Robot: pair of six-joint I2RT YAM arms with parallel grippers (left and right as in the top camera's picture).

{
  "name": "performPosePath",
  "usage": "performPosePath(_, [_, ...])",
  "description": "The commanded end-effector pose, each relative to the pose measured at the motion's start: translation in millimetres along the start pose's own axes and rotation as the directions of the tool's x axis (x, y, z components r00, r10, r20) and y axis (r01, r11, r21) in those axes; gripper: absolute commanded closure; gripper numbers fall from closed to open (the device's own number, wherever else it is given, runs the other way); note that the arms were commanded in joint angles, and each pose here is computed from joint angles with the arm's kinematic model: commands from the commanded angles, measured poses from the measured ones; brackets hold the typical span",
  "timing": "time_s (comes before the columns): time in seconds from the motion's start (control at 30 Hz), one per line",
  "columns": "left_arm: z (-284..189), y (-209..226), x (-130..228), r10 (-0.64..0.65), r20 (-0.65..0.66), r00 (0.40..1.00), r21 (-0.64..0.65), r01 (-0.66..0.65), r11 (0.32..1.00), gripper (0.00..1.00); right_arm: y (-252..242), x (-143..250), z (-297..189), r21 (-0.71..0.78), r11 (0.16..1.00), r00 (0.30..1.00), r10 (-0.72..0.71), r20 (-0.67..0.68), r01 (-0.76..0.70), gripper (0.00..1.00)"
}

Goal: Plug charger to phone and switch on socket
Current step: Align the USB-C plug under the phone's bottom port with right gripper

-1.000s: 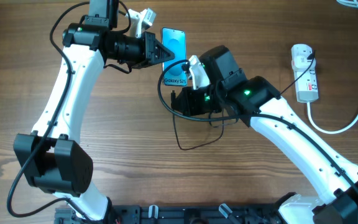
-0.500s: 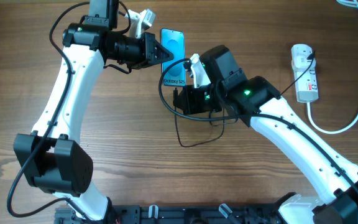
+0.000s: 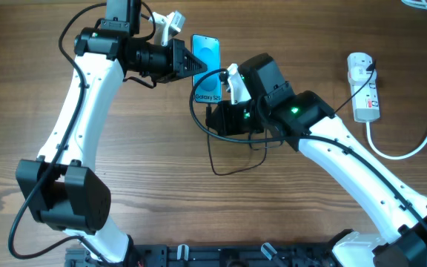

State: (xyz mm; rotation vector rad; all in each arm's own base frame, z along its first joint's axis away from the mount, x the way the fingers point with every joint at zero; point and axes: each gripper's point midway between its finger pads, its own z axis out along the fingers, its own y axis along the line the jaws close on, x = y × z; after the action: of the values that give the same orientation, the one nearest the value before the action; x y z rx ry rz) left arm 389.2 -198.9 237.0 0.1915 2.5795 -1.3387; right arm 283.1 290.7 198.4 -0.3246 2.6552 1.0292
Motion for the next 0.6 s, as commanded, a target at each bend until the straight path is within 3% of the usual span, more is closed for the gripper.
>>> performPosePath(0.0, [-3.0,-13.7,1.4,0.014,-0.003,1.000,0.048,-0.014,0.999,0.96,14.7,-5.1,-8.0,-0.047,0.999,1.000,-0.016,0.018,0.017,0.96])
performPosePath(0.57, [-3.0,-13.6,1.5,0.017,-0.003,1.000,0.047,-0.017,0.999,0.96,11.5,-10.3,-8.1,-0.025,0.999,0.999,-0.020,0.043,0.021,0.96])
